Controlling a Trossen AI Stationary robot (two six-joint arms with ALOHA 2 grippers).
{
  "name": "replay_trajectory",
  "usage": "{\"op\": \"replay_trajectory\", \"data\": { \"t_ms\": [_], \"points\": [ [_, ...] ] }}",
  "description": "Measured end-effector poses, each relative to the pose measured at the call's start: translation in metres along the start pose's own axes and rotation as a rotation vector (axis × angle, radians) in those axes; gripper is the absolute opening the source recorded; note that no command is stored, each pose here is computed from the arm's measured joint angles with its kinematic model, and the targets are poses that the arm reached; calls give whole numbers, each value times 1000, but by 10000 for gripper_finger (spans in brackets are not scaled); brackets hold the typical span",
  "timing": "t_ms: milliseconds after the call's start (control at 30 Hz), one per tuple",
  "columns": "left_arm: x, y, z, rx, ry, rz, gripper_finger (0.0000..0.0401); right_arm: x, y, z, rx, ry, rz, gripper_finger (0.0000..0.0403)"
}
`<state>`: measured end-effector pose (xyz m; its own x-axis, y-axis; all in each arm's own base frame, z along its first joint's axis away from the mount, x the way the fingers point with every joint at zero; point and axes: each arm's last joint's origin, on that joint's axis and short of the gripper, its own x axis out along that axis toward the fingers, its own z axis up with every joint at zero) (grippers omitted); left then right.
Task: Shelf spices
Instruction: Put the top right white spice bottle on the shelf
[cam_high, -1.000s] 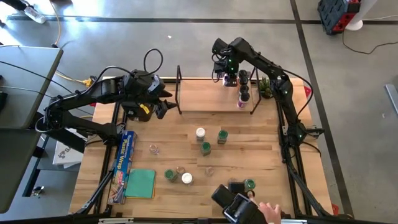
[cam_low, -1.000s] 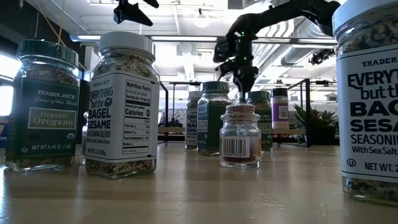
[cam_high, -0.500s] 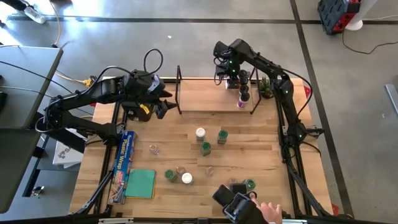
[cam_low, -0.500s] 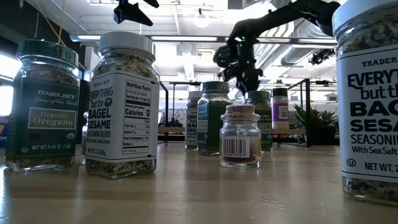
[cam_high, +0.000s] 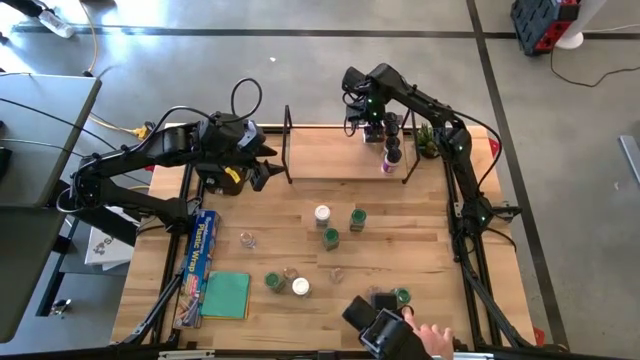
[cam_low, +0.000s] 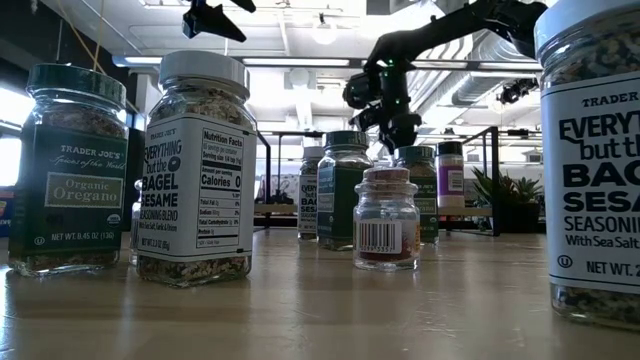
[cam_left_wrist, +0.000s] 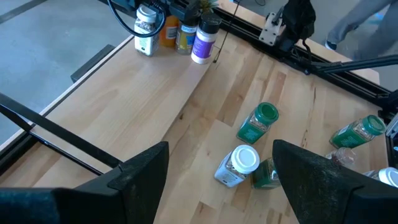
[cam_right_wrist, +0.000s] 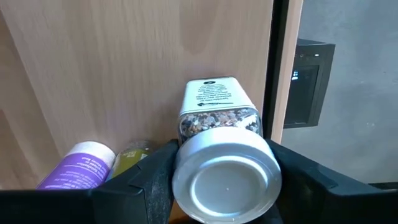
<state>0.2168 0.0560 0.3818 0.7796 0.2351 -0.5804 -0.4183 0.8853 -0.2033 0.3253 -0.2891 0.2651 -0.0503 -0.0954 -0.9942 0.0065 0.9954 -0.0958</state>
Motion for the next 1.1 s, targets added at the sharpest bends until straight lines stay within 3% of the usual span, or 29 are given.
{"op": "replay_trajectory", "data": {
  "t_ms": [267, 1100],
  "points": [
    [0, 0, 0, 0, 0, 0, 282, 0, -2, 2, 61, -24, -18, 217],
    [0, 0, 0, -8, 1, 1, 282, 0, -3, 1, 65, 8, -51, 241]
  ]
}}
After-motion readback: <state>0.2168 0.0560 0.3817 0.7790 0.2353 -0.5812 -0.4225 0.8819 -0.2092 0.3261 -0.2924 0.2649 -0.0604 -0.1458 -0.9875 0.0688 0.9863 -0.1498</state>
